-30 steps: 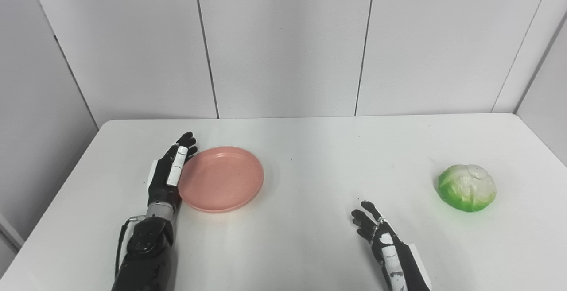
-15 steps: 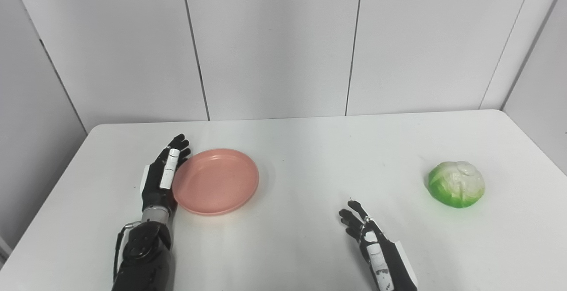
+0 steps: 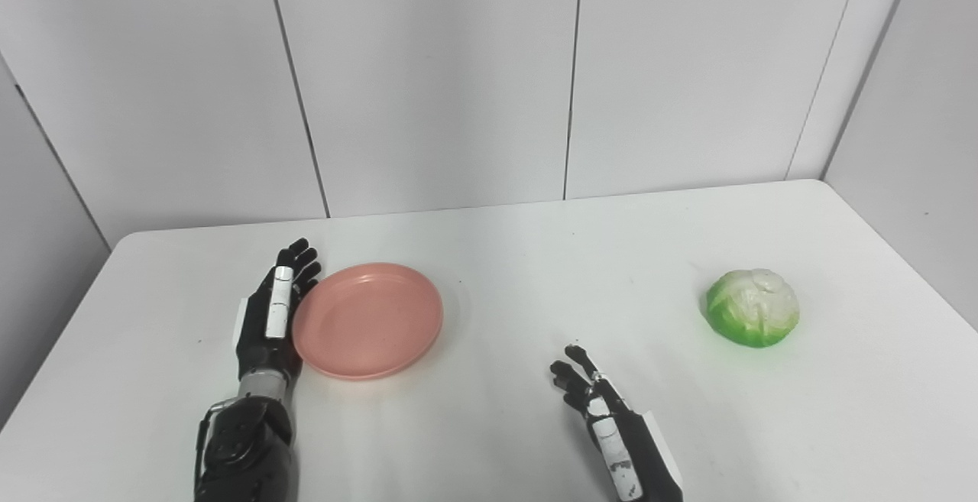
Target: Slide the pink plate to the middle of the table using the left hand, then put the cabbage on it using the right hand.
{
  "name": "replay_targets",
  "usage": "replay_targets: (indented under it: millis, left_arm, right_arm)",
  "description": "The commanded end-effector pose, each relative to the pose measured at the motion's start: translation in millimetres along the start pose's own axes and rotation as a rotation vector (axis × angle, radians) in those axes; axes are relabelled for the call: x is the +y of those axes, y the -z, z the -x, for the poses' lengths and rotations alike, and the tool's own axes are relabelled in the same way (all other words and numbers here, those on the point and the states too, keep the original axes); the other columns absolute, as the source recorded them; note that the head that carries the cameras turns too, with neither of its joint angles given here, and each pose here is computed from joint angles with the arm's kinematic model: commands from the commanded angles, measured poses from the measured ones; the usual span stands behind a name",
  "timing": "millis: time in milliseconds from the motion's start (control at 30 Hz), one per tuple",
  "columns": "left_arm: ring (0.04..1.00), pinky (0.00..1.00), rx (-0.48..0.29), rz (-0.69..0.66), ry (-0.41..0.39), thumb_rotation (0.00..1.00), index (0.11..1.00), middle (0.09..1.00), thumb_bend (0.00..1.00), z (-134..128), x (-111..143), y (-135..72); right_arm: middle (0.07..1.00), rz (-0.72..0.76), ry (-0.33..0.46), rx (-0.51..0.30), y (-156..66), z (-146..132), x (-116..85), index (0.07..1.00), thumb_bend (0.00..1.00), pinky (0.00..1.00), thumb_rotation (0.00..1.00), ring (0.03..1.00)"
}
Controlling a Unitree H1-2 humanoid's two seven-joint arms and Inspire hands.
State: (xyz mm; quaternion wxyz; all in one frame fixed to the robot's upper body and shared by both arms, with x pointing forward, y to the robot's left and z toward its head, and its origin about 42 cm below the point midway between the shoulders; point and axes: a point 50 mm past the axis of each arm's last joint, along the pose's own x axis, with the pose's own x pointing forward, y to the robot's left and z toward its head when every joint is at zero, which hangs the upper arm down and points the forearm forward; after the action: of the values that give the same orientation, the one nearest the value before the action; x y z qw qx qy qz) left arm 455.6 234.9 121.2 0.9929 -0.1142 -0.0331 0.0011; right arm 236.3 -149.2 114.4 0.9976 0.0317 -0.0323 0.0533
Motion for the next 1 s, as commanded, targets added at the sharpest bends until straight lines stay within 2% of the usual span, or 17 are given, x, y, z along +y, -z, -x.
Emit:
replay_targets:
  millis: [0, 400, 467, 967]
  left_arm:
    - [0.888, 0.91, 0.007, 0.025, 0.029, 0.8, 0.802, 0.873, 0.84, -2.6, -12.4, -1.7]
    - [0.875, 0.9, 0.008, 0.063, 0.053, 0.79, 0.802, 0.861, 0.83, -3.3, -25.0, -8.4]
    - [0.856, 0.88, 0.011, 0.068, 0.058, 0.79, 0.774, 0.842, 0.83, -3.5, -27.7, -8.1]
    - [0.86, 0.9, 0.018, 0.063, 0.094, 0.78, 0.76, 0.827, 0.85, -3.3, -39.9, -8.2]
  right_arm:
    - [0.867, -0.035, 0.016, 0.063, 9.6, 23.3, 10.0, 0.917, 0.8, 0.93, 1.0, 0.887]
    - [0.877, -0.043, 0.009, 0.065, 7.9, 19.5, 19.0, 0.923, 0.77, 0.94, 1.0, 0.905]
    - [0.881, -0.045, 0.007, 0.064, 7.8, 18.9, 20.1, 0.929, 0.77, 0.95, 1.0, 0.906]
    - [0.894, -0.046, -0.004, 0.049, 7.3, 14.3, 30.1, 0.93, 0.74, 0.96, 1.0, 0.909]
